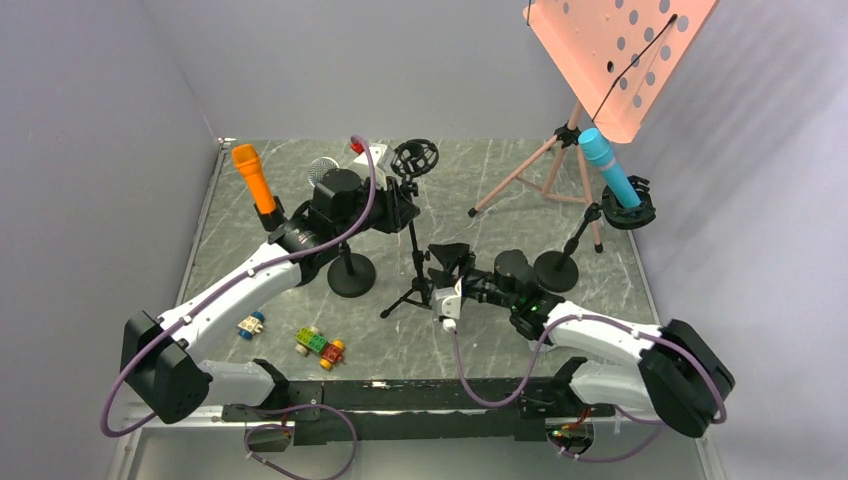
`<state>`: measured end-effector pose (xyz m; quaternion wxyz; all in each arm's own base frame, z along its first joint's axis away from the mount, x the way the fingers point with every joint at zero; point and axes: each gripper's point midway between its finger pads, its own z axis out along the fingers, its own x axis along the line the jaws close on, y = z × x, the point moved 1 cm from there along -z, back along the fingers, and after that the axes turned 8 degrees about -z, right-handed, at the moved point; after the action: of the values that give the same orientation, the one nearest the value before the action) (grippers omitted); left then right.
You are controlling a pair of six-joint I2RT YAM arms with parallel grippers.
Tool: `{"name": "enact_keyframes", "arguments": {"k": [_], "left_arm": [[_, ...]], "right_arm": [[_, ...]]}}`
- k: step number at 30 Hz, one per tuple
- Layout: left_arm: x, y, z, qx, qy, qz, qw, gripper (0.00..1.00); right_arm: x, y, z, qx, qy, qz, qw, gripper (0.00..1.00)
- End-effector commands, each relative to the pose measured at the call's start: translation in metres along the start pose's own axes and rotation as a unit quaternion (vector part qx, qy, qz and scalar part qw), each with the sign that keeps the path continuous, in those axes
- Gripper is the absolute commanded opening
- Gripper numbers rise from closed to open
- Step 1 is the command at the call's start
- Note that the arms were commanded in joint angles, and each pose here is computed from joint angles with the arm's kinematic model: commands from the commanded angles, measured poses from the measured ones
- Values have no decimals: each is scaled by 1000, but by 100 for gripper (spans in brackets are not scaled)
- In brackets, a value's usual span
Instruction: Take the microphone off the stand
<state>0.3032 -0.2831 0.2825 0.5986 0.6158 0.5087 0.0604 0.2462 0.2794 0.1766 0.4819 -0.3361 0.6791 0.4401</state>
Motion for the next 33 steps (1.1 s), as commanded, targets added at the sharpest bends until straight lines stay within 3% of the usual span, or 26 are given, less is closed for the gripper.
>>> {"name": "enact_keyframes", "arguments": {"k": [1, 4, 7, 10, 14, 22, 27, 29, 33], "left_arm": [[-19, 27, -9, -50, -36, -5, 998, 0], [-19, 30, -9, -58, -35, -1, 998, 0], [-17, 31, -8, -60, -31, 2, 998, 0], [-16, 32, -6, -63, -28, 7, 998, 0], [-14, 31, -2, -58, -27, 9, 998, 0], [-14, 43, 3, -76, -19, 24, 997, 0], [-13, 44, 3, -76, -15, 17, 997, 0], [-8, 40, 4, -68, -5, 14, 998, 0], [-6, 39, 4, -68, 0, 11, 998, 0]], "right_arm": [[-31, 12, -13, 13, 31, 65, 997, 71], [-22, 17, -27, 45, 87, 206, 974, 73], [-14, 21, -36, 92, 113, 366, 919, 73], [-11, 33, -37, 100, 158, 533, 825, 71], [-8, 32, -29, 90, 230, 706, 664, 65], [-30, 6, -12, 32, 210, 855, 473, 67], [-25, 1, -2, 2, 211, 905, 369, 62], [-22, 0, 1, 2, 213, 915, 343, 61], [-12, -8, 5, 22, 207, 922, 327, 59]]}}
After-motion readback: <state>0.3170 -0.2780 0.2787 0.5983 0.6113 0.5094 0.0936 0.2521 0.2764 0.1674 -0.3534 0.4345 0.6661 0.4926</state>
